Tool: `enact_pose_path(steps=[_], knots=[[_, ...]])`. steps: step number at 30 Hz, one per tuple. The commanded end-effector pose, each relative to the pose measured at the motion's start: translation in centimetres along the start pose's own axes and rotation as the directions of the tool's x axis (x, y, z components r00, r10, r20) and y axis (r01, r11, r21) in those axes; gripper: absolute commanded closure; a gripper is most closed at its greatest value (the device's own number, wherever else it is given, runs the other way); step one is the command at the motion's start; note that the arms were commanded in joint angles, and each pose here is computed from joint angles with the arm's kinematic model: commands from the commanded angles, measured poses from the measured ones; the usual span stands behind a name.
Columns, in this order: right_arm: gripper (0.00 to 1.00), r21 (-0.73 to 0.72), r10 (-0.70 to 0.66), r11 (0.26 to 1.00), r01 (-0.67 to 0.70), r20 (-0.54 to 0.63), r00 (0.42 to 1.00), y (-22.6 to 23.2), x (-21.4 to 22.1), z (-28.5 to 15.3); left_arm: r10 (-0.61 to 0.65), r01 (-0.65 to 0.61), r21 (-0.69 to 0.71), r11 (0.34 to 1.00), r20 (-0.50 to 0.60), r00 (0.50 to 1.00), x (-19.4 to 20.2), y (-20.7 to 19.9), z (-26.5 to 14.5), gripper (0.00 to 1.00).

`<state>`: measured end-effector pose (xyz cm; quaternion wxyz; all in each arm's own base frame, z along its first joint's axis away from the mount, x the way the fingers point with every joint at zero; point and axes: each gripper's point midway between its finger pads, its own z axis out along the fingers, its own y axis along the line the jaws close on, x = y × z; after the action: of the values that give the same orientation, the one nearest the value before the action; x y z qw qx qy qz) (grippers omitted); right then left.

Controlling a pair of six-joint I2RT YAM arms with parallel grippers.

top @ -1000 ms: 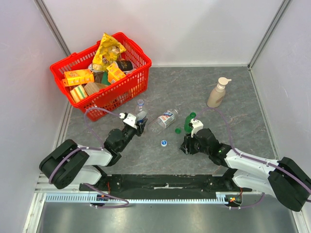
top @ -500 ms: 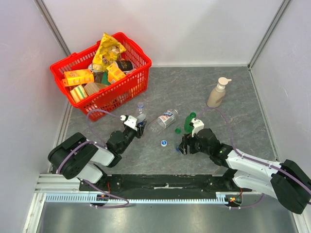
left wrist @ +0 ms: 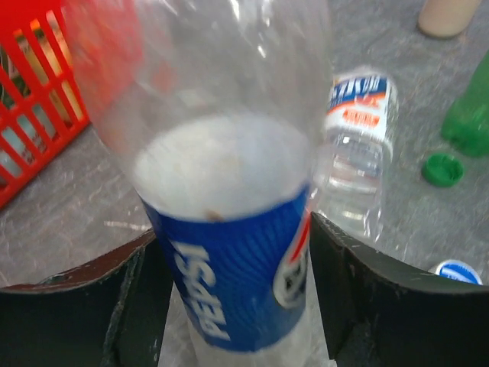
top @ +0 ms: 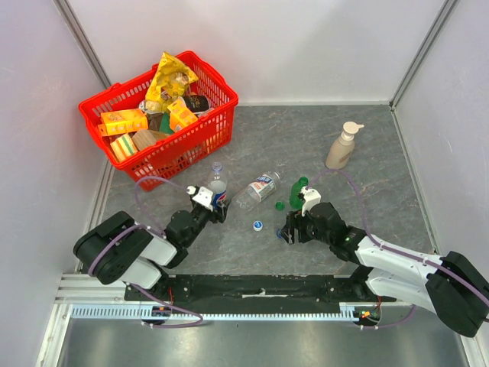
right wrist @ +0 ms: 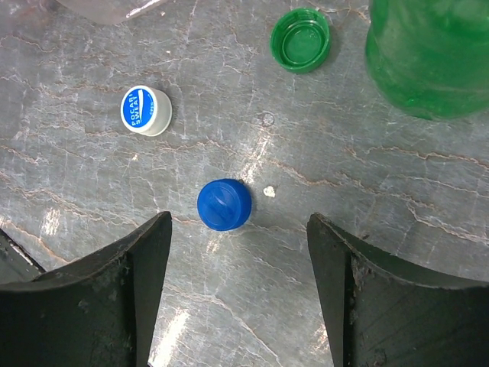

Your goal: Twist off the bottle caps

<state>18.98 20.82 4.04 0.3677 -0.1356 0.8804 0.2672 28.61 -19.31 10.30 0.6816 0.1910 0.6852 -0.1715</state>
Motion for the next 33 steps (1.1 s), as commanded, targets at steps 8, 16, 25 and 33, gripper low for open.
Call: enact_pose_path(steps=[8,16,25,33], knots=[[0.21,-0.007,-0.012,1.0,0.013,0.034,0.999,0.4,-0.9,-0.3,-0.025,0.031,-0.034,0.999,0.169,0.985,-4.8,0.8,-1.4,0.23],[0.21,-0.012,-0.011,1.0,0.011,0.037,0.999,0.4,-0.9,-0.3,-0.015,0.019,-0.023,1.0,0.165,0.986,-5.6,0.8,-2.0,0.23],[0.18,-0.023,-0.014,1.0,0.015,0.042,0.999,0.6,-1.0,-0.4,-0.019,0.023,-0.02,1.0,0.169,0.985,-6.1,0.8,-2.4,0.23],[0.12,-0.053,-0.023,0.998,0.026,0.056,0.998,1.1,-1.2,-0.9,-0.07,0.066,0.028,0.997,0.153,0.986,-8.3,-0.2,-2.1,0.23]])
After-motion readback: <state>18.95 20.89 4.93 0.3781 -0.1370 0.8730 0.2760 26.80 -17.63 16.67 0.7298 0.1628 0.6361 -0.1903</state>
